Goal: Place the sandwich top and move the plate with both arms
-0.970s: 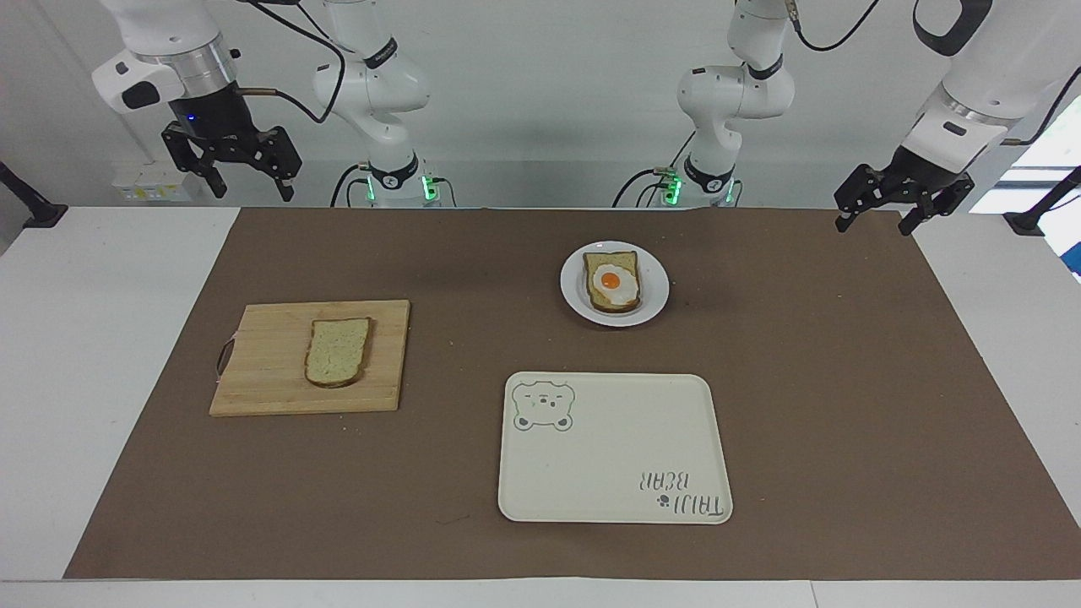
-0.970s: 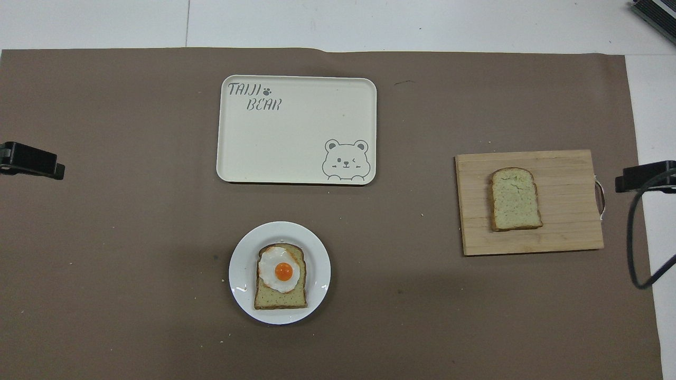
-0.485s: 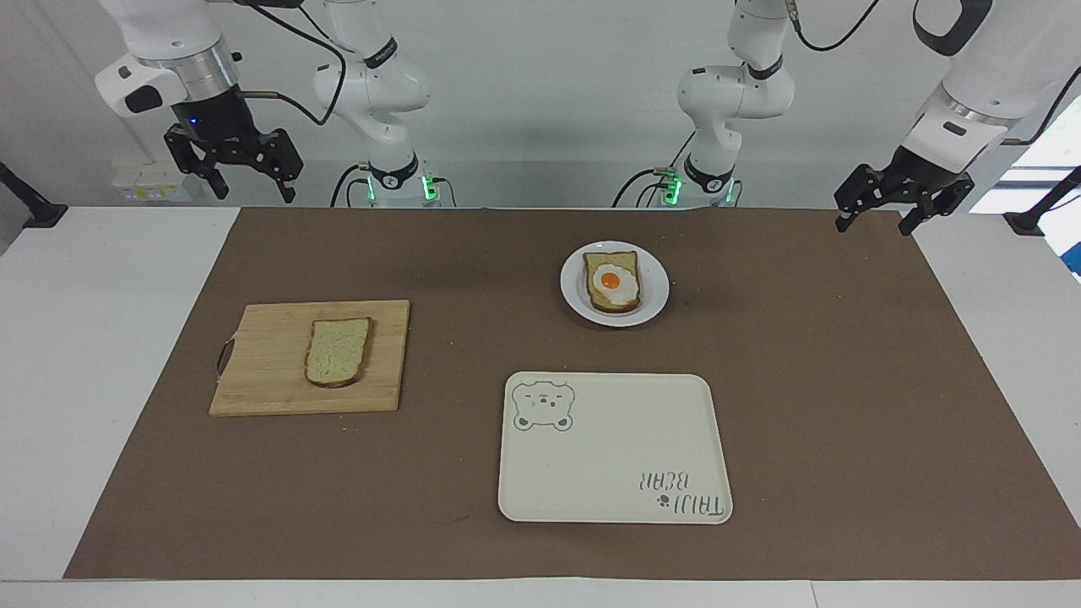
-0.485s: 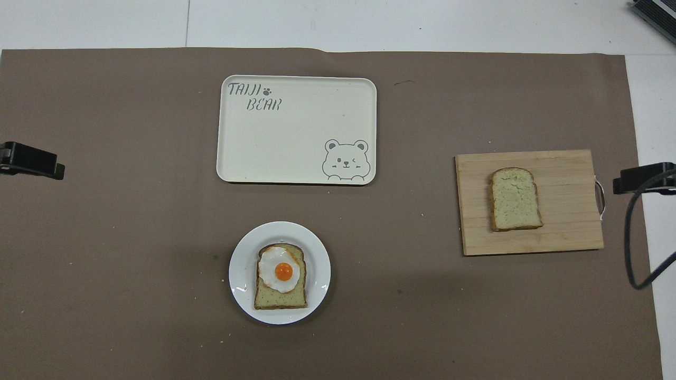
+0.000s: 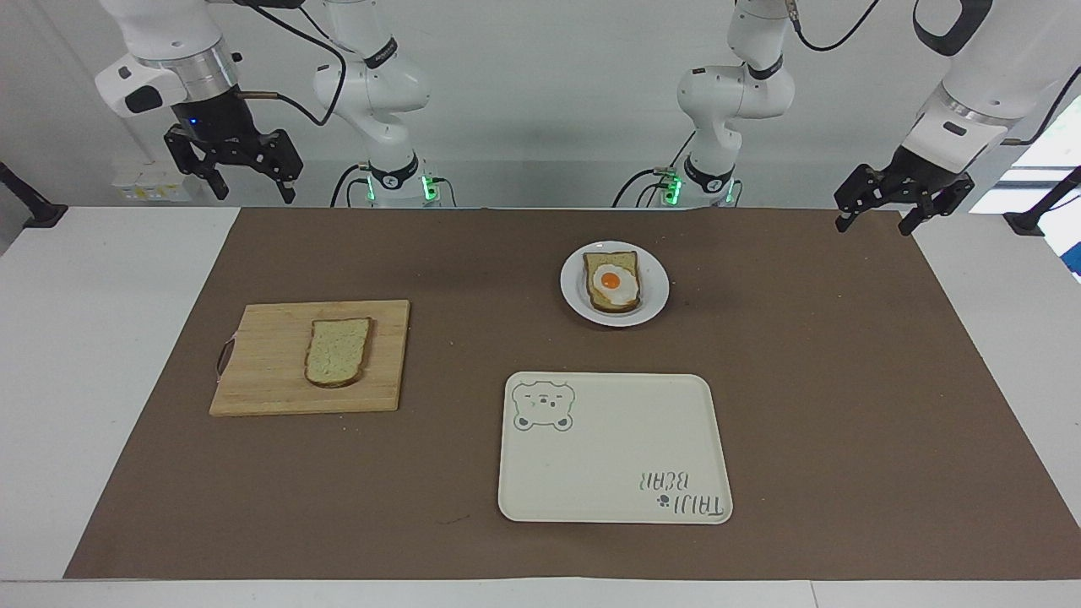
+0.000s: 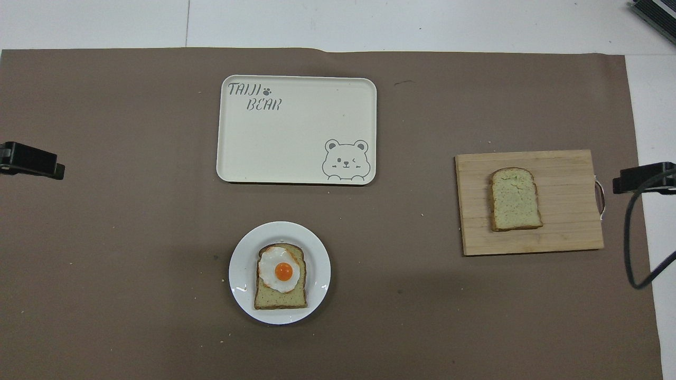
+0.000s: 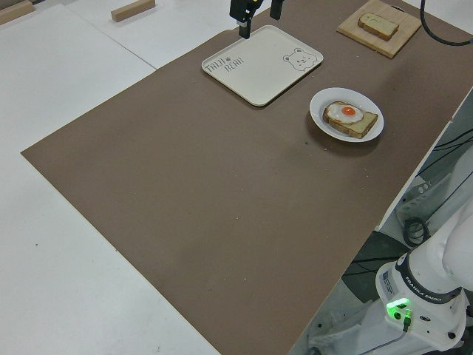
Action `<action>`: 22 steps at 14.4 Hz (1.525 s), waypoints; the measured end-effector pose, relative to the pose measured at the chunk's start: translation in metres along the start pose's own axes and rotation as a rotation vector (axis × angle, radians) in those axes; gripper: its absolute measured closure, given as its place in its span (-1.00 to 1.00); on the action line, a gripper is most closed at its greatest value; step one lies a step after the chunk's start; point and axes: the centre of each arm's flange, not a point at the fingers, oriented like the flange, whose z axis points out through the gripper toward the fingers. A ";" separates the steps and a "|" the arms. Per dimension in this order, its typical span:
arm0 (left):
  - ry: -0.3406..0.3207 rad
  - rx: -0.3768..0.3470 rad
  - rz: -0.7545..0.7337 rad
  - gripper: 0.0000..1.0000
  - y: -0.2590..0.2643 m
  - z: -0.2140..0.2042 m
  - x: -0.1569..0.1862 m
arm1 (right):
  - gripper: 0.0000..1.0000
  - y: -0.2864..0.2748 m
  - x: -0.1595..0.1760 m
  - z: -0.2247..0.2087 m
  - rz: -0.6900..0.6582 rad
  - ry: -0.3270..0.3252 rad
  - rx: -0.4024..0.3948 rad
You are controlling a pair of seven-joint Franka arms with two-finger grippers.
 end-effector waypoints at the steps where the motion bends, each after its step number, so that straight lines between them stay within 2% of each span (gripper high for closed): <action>1: 0.000 0.000 0.000 -1.00 0.000 0.000 0.000 | -1.00 0.000 0.000 0.001 0.000 -0.001 0.000; 5: 0.000 0.000 0.000 -1.00 0.000 0.000 0.000 | -1.00 0.000 0.001 0.004 0.000 -0.002 0.000; 10: 0.000 0.000 0.000 -1.00 0.000 0.000 0.000 | -1.00 -0.002 0.015 0.017 -0.002 0.070 0.003; 15: 0.000 0.000 0.000 -1.00 0.000 0.000 0.000 | -1.00 -0.004 0.035 0.040 -0.003 0.091 0.001; 19: 0.000 0.000 0.000 -1.00 0.000 0.000 0.000 | -1.00 -0.006 0.045 0.057 -0.009 0.081 -0.002; 22: 0.000 0.000 0.000 -1.00 0.000 0.000 0.000 | -1.00 -0.005 0.053 0.078 -0.087 0.065 -0.008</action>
